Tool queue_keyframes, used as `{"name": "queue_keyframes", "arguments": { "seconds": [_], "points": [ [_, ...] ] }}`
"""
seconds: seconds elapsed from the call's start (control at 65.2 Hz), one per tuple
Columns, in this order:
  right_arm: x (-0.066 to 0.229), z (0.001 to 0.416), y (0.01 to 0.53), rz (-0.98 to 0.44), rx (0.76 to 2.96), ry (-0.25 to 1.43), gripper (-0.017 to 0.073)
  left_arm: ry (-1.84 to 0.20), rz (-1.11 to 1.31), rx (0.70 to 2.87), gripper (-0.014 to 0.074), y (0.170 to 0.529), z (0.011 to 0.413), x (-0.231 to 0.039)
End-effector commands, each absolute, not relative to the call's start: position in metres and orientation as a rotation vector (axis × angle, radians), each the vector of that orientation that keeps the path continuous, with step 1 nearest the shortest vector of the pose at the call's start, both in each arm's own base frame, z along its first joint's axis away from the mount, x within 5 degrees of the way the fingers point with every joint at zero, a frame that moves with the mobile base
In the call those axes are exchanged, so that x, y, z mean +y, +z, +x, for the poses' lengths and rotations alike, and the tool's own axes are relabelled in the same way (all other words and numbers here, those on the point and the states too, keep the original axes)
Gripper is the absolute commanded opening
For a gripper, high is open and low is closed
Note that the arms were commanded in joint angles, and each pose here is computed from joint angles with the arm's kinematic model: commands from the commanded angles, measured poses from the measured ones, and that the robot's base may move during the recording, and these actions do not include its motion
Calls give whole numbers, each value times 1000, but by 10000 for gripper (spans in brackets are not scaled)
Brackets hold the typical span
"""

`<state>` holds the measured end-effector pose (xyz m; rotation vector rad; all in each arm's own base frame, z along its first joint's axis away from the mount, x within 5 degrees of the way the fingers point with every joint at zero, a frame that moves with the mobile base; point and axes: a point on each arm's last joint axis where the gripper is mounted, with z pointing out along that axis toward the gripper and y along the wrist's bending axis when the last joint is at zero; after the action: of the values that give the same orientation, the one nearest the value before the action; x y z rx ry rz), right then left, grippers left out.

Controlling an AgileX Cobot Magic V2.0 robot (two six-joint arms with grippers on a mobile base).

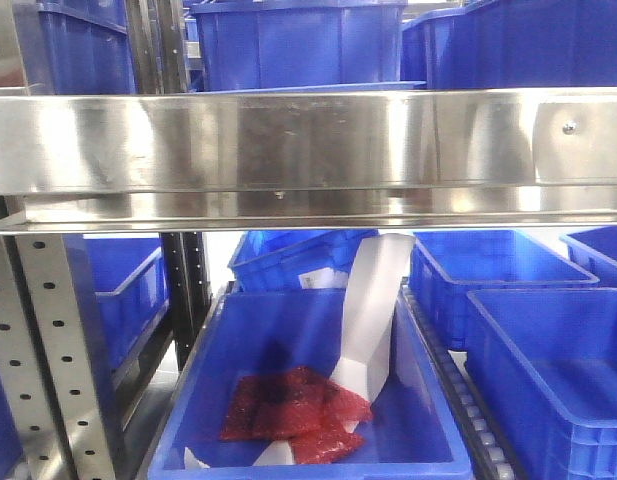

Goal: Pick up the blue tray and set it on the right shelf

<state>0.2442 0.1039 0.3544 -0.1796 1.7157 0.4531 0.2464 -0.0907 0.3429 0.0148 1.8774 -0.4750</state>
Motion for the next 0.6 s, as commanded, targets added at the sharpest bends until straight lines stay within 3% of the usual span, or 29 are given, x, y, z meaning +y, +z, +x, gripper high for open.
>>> {"name": "queue_keyframes", "arguments": {
  "seconds": [0.0, 0.276, 0.583],
  "points": [
    [95, 215, 376, -211, 1464, 490, 53, -512, 64, 1646, -39, 360, 216, -83],
    [60, 133, 349, -200, 1406, 491, 55, -506, 73, 1557, -39, 341, 124, -47],
    [32, 74, 340, -171, 1355, 473, 55, -480, 37, 1558, -39, 326, 47, -14]
  ]
}}
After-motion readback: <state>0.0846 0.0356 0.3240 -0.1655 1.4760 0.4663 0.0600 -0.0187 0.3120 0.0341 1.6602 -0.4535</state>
